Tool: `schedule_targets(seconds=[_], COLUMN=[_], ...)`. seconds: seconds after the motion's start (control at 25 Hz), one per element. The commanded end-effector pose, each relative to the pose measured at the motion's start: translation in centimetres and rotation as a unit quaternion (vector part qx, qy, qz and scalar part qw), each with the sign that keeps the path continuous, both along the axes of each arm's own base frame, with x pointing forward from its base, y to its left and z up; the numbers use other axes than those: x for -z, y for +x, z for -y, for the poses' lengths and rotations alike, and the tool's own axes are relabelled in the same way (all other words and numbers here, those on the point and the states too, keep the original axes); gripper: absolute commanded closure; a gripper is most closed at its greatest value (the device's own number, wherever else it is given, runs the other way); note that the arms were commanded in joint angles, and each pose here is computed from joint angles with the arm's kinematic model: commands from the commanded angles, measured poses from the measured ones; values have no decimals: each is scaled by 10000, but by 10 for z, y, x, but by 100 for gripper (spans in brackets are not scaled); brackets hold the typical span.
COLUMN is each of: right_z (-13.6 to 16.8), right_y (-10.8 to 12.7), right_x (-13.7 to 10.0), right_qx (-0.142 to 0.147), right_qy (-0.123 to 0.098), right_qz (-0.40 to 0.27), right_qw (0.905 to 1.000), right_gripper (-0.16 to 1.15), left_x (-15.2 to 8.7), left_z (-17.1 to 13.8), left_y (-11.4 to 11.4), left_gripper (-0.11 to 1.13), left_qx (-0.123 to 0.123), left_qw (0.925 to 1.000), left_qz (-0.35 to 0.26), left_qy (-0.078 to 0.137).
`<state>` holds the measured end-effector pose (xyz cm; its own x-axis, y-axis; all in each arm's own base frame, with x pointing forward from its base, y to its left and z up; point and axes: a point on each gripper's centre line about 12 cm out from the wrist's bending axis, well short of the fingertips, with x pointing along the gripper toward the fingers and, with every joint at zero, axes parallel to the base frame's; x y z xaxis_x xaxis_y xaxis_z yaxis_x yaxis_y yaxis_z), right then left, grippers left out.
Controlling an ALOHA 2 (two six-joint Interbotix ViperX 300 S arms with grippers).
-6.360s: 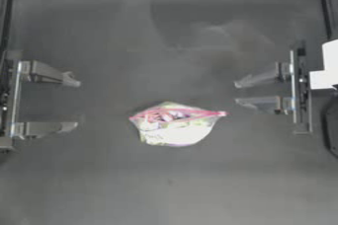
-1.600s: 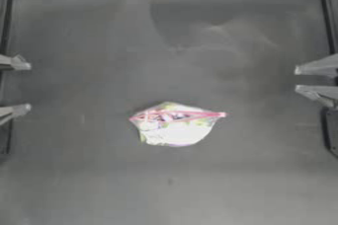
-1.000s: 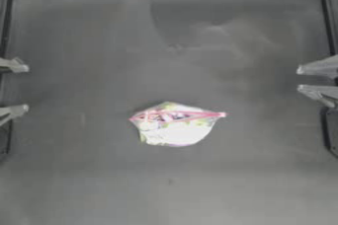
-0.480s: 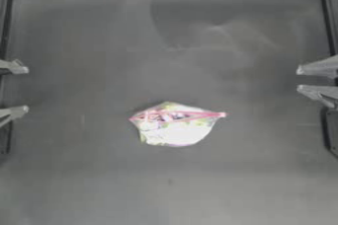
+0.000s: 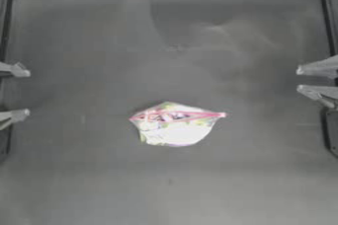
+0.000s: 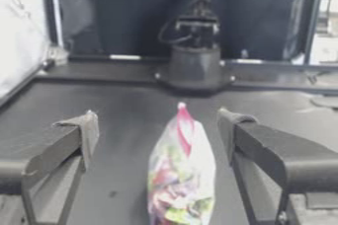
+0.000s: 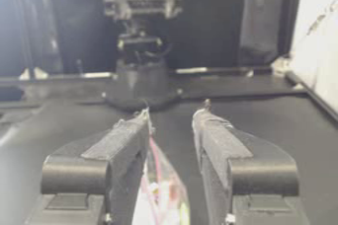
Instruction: Put candy in bag
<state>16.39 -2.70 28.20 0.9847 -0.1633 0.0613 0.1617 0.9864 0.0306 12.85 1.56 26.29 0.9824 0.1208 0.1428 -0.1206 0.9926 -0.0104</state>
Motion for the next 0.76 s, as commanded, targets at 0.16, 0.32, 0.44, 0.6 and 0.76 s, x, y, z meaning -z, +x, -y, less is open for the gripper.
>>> schedule_targets(seconds=[0.16,0.32,0.44,0.6,0.76], right_z=[0,0,-1,-1,-1], right_y=[0,-3,-7,-10,-12], right_x=[1,1,1,4,4], right_qx=[-1,0,8,3,11], right_qy=[67,71,76,115,119], right_qz=[19,89,152,197,221], right_qw=[10000,9999,9999,9997,9997], right_gripper=[25,25,25,25,25], left_x=[-2,-1,-1,0,2], left_z=[0,1,1,1,2], left_y=[1,0,-1,-5,-7], left_gripper=[1,1,1,1,1], left_qx=[14,29,37,41,62], left_qw=[10000,10000,10000,10000,9999], left_qz=[9,-13,-5,29,68], left_qy=[-14,-17,-15,-42,-114])
